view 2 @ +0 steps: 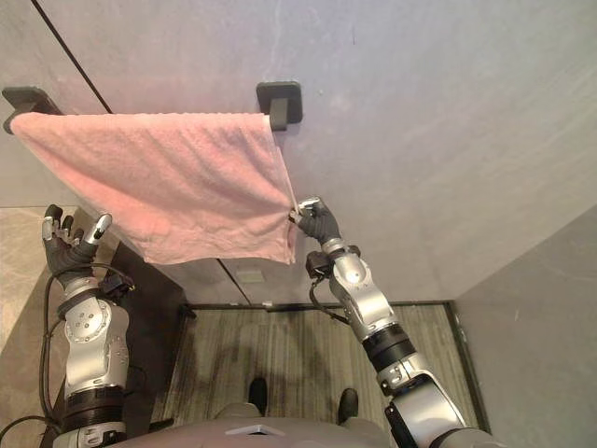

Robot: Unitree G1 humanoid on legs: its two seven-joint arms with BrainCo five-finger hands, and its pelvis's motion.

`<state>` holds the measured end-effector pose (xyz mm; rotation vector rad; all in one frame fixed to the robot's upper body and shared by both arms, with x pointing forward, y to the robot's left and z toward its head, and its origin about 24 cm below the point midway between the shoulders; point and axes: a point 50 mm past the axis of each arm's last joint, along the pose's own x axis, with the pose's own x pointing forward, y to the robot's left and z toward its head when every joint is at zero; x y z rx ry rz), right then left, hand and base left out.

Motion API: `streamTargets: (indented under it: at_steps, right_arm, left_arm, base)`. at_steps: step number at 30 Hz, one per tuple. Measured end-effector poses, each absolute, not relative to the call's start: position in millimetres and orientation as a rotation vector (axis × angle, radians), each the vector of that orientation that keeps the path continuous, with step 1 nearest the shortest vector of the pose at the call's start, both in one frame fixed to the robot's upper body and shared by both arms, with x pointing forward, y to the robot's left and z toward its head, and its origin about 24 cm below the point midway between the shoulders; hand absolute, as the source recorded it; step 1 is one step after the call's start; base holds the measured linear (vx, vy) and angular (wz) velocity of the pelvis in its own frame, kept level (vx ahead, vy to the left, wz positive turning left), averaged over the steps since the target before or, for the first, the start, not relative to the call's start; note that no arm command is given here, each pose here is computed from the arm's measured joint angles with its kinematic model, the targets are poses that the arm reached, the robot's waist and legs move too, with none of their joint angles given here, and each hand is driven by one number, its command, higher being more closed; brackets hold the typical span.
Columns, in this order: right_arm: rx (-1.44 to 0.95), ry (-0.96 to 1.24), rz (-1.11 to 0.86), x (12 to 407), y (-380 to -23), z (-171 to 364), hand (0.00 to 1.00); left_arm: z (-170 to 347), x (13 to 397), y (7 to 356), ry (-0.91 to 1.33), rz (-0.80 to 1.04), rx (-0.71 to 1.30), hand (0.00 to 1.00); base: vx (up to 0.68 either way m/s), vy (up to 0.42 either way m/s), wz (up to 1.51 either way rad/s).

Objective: Organize washtable

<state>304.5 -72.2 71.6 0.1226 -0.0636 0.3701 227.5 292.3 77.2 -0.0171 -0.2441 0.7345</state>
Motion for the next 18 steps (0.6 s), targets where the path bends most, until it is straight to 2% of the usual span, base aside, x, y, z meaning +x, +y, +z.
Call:
streamTargets:
  at_steps: [5,6,14,18]
  right_arm:
    - [0.134,-0.073,0.379,299.3,-70.8,72.5,1.0]
    - [0.133,-0.072,0.385,298.7,-69.6,72.2,1.0]
    - [0.17,-0.067,0.453,289.4,-55.1,72.6,1.0]
    - [0.196,-0.052,0.469,287.3,-51.8,70.8,1.0]
  left_arm:
    - [77.1,236.6,292.1,-0.23,0.755,-0.035,0.0]
    - [77.0,240.9,291.1,-0.225,0.753,-0.041,1.0]
    - [90.6,275.9,264.2,-0.245,0.605,-0.027,1.0]
    - [95.4,279.3,263.0,-0.256,0.569,0.01,1.0]
  base:
    - [-0.02,0.007,-0.08]
    - [0.0,0.0,0.0]
    - [0.0,0.001,-0.05]
    - [0.0,0.001,-0.01]
